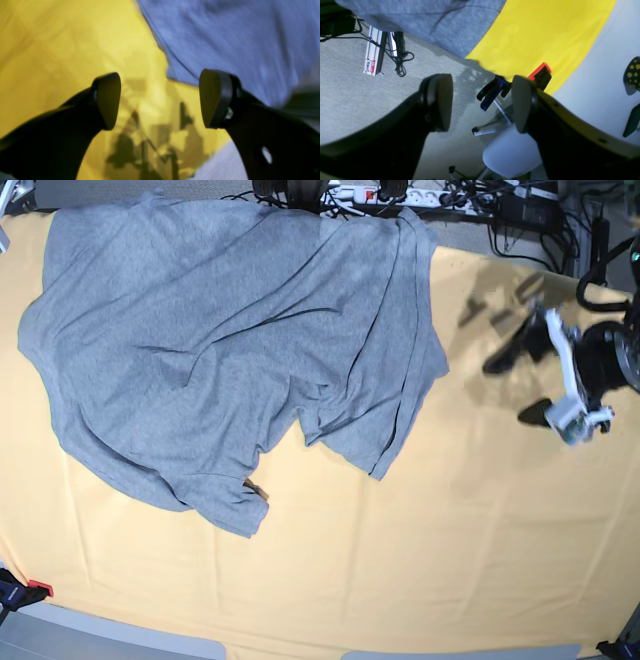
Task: Layout the t-shirt on the table in an organized manner, then fold the t-shirt properly
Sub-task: 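Release the shirt and grasp its hem corner with the left gripper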
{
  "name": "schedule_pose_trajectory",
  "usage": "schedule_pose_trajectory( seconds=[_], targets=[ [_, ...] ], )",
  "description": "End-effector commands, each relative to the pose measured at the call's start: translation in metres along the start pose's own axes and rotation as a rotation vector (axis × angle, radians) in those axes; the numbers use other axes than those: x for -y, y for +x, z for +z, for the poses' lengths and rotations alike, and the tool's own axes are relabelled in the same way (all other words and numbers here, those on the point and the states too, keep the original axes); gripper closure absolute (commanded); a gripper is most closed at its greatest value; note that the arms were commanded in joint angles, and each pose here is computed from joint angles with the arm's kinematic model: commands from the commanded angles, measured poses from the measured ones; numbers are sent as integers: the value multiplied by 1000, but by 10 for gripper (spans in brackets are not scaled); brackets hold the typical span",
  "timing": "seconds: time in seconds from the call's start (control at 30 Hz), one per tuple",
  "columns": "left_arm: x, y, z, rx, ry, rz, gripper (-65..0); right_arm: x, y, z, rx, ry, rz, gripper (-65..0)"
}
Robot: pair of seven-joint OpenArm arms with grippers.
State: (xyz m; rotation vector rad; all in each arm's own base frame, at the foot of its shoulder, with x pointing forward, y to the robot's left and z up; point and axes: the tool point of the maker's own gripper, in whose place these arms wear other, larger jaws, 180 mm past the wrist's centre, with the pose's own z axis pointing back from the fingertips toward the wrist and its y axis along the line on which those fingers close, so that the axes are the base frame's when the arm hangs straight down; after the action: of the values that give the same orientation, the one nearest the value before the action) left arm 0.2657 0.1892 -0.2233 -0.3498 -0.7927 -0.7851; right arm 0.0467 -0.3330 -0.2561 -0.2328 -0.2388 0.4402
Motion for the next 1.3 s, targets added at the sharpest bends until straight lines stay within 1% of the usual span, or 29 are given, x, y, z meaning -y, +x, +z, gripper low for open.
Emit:
schedule_pose_trajectory(
  seconds=[0.0, 0.13, 0.2, 0.3, 0.37, 0.47, 0.6, 0.8, 1.0, 1.07, 1.17, 1.2, 1.23, 1.27],
  targets=[
    [-13, 11, 3, 51, 22, 18, -486, 2, 2, 3, 3, -9, 16, -390],
    [-59, 3, -13, 140, 50, 236, -486, 2, 6, 3, 22, -9, 16, -390],
    [-79, -1, -20, 193, 37, 351, -486, 2, 7, 3, 28, -9, 16, -390],
    [-102, -3, -33, 257, 9, 471, -486, 2, 7, 3, 29, -9, 16, -390],
    [-108, 0, -45, 285, -34, 520, -486, 2, 7, 3, 29, -9, 16, -390],
    [-107, 7, -69, 291, -108, 543, -486, 4, 10, 3, 42, -17, 13, -390],
    [-92, 24, -104, 268, -203, 512, -486, 8, 18, 2, 69, -37, -7, -390],
    [-85, 30, -158, 197, -171, 524, -486, 10, 20, 2, 79, -43, -12, -390],
    [-41, 26, -204, 149, -289, 569, -486, 10, 20, 2, 81, -43, -13, -390],
    [-31, 29, -212, 151, -318, 584, -486, 10, 20, 2, 81, -44, -15, -390],
    [-14, 39, -219, 156, -375, 576, -485, 10, 21, 2, 82, -44, -15, -390],
    [-8, 44, -219, 162, -404, 570, -476, 10, 21, 2, 82, -44, -15, -390],
    [-2, 47, -219, 163, -433, 575, -449, 10, 21, 3, 85, -44, -15, -390],
    [4, 50, -219, 161, -461, 578, -397, 10, 22, 3, 91, -44, -15, -390]
  ],
)
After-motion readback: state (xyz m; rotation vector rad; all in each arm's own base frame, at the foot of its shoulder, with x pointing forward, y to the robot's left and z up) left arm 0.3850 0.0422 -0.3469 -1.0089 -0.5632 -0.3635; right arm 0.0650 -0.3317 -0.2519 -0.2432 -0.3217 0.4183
